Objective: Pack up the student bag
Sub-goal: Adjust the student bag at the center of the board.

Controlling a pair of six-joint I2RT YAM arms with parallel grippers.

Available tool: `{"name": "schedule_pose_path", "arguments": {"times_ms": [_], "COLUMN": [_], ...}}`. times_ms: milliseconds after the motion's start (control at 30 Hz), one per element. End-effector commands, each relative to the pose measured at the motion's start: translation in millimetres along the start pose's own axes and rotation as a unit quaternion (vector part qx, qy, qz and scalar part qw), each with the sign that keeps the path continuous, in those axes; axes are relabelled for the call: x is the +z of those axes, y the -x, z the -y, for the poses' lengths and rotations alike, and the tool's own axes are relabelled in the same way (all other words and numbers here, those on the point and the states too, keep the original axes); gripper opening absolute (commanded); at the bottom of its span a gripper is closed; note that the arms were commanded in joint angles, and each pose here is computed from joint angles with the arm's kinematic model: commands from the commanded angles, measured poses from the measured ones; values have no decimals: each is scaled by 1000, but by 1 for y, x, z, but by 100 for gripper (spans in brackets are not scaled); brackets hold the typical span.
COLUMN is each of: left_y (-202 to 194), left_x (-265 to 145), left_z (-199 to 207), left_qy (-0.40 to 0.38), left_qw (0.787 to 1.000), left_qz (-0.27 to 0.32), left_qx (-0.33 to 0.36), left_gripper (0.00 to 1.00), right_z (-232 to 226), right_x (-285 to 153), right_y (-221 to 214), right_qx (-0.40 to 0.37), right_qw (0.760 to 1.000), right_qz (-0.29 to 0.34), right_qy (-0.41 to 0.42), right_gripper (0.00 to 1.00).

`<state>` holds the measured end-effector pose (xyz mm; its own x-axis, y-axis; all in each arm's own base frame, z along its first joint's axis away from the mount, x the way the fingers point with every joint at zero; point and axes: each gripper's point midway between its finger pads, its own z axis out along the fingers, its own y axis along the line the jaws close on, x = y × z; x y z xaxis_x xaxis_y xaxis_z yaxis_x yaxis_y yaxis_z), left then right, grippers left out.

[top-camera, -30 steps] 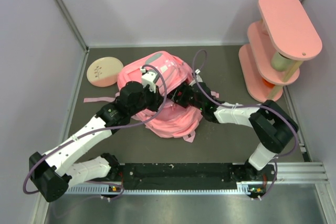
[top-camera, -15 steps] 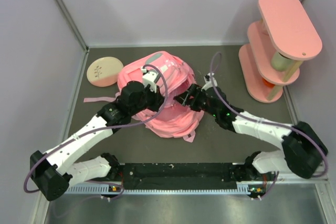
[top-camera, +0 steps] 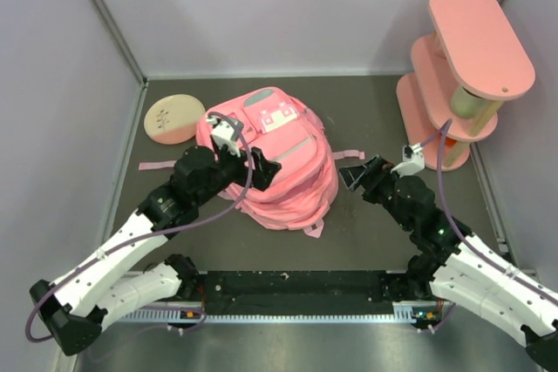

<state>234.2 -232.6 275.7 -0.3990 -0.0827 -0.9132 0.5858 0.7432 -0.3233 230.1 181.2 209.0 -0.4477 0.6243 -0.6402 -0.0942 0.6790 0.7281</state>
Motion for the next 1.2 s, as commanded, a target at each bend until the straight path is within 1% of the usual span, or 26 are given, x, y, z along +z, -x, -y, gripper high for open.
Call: {"name": "schedule_pose_path", "arguments": {"times_ms": [0, 100, 200, 267, 300, 367, 400, 433, 467, 533, 567, 600, 633, 800, 900, 933, 967, 1000, 1033, 1067, 1100, 1133, 1167], "left_y": [-5, -40, -68, -76, -89, -94, -105, -107, -113, -114, -114, -122, -122, -127, -126, -126, -125, -123, -122, -119, -118, -117, -116], "left_x": [-12, -17, -19, -20, -21, -24, -25, -26, -30, -29, -30, -30, -30, -29, -29, -28, -27, -27, -26, -26, -25, -25, -25], "left_z": [-58, -89, -107, -107, -113, -113, -117, -118, -119, -117, -115, -118, -117, -118, -120, -121, -122, -123, -123, -124, -124, -123, -123], "left_qy": [150, 207, 228, 220, 225, 220, 225, 225, 224, 210, 204, 207, 203, 197, 199, 201, 202, 201, 201, 202, 202, 200, 198], "left_qw": [986, 973, 964, 962, 959, 957, 955, 954, 953, 956, 956, 955, 955, 955, 956, 955, 955, 956, 957, 956, 957, 957, 957], "left_qz": [33, -5, -29, -27, -35, -28, -30, -26, -21, -10, -3, -5, -2, 8, 14, 15, 20, 25, 27, 33, 34, 36, 37], "left_qx": [-56, -98, -133, -158, -169, -186, -191, -197, -201, -206, -209, -213, -217, -221, -217, -216, -215, -211, -209, -208, -207, -207, -208], "left_gripper": [99, 99, 99, 99, 99, 98, 98, 98, 98, 99, 98, 98, 98, 98, 99, 98, 98, 99, 98, 98, 98, 98, 98], "right_z": [-2, -12, -15, -11, -11, -2, -2, -10, 0, 4, 4, 5, 2, -17, -12, -7, -4, 4, 9, 13, 24, 30, 36], "right_x": [-1, 5, 10, 12, 13, 13, 14, 17, 18, 25, 28, 31, 37, 60, 72, 74, 76, 79, 80, 80, 81, 81, 81], "right_y": [-10, -24, -39, -53, -62, -81, -87, -90, -101, -105, -104, -105, -101, -107, -112, -112, -112, -111, -109, -108, -103, -100, -96], "right_qx": [-40, -58, -71, -71, -70, -55, -46, -22, -15, -3, -6, -8, -6, -16, -23, -25, -28, -35, -45, -51, -56, -65, -67], "right_qw": [998, 995, 991, 989, 988, 986, 985, 986, 985, 986, 986, 987, 989, 987, 988, 988, 988, 989, 989, 989, 988, 987, 986], "right_qz": [-39, -82, -109, -128, -138, -159, -165, -163, -171, -167, -164, -163, -149, -155, -154, -152, -149, -140, -137, -136, -134, -134, -134], "right_qy": [-4, 2, -1, -4, -2, 0, 7, 29, 22, 14, 10, 4, 6, 27, 8, -3, -10, -26, -30, -36, -54, -60, -68], "right_gripper": [83, 83, 84, 84, 84, 83, 82, 81, 81, 80, 79, 80, 79, 78, 78, 74, 61, 60, 55, 43, 35, 25, 12]}}
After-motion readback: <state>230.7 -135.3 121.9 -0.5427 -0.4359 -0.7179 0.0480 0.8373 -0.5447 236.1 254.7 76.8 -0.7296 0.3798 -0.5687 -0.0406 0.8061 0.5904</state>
